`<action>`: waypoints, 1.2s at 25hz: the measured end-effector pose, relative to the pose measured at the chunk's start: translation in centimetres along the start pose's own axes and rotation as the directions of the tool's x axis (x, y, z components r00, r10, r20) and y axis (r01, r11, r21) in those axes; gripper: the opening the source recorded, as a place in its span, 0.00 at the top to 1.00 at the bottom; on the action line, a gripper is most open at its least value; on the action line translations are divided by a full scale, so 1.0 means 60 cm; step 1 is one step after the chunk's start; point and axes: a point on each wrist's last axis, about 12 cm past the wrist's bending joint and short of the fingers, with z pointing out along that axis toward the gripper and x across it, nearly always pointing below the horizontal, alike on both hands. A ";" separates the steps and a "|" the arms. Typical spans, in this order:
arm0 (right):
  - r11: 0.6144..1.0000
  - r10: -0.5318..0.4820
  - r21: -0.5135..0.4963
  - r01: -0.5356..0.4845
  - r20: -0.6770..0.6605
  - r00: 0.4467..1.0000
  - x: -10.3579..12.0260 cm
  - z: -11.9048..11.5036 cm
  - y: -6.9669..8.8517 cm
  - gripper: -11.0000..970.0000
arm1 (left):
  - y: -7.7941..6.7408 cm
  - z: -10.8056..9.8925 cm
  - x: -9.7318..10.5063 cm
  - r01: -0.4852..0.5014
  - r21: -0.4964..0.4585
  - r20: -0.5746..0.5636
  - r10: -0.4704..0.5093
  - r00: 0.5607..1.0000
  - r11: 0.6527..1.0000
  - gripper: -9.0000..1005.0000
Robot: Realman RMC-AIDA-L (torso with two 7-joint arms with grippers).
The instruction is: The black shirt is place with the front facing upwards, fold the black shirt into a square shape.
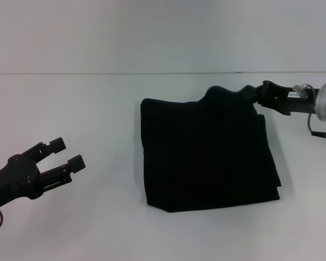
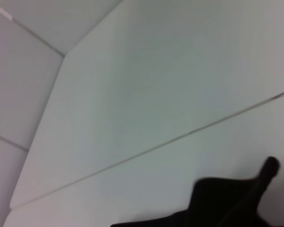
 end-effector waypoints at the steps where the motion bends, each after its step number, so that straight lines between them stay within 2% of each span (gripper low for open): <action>1: 1.000 0.013 0.002 -0.013 0.009 1.000 0.002 -0.005 -0.007 0.98 | 0.000 0.002 0.000 0.003 0.000 0.000 -0.003 1.000 1.000 0.08; 11: 0.994 0.054 0.094 -0.060 0.068 0.996 0.027 -0.030 -0.067 0.98 | -0.005 0.014 0.002 0.057 0.031 0.001 -0.057 0.998 0.998 0.09; 21: 0.994 0.000 0.109 -0.014 0.129 0.992 0.027 -0.039 -0.081 0.97 | -0.014 0.034 0.004 0.093 0.096 -0.002 -0.094 0.996 0.991 0.09; 30: 0.985 0.009 0.170 -0.040 0.175 0.984 0.041 -0.057 -0.114 0.93 | -0.013 0.044 0.004 0.122 0.095 -0.007 -0.122 0.993 0.988 0.09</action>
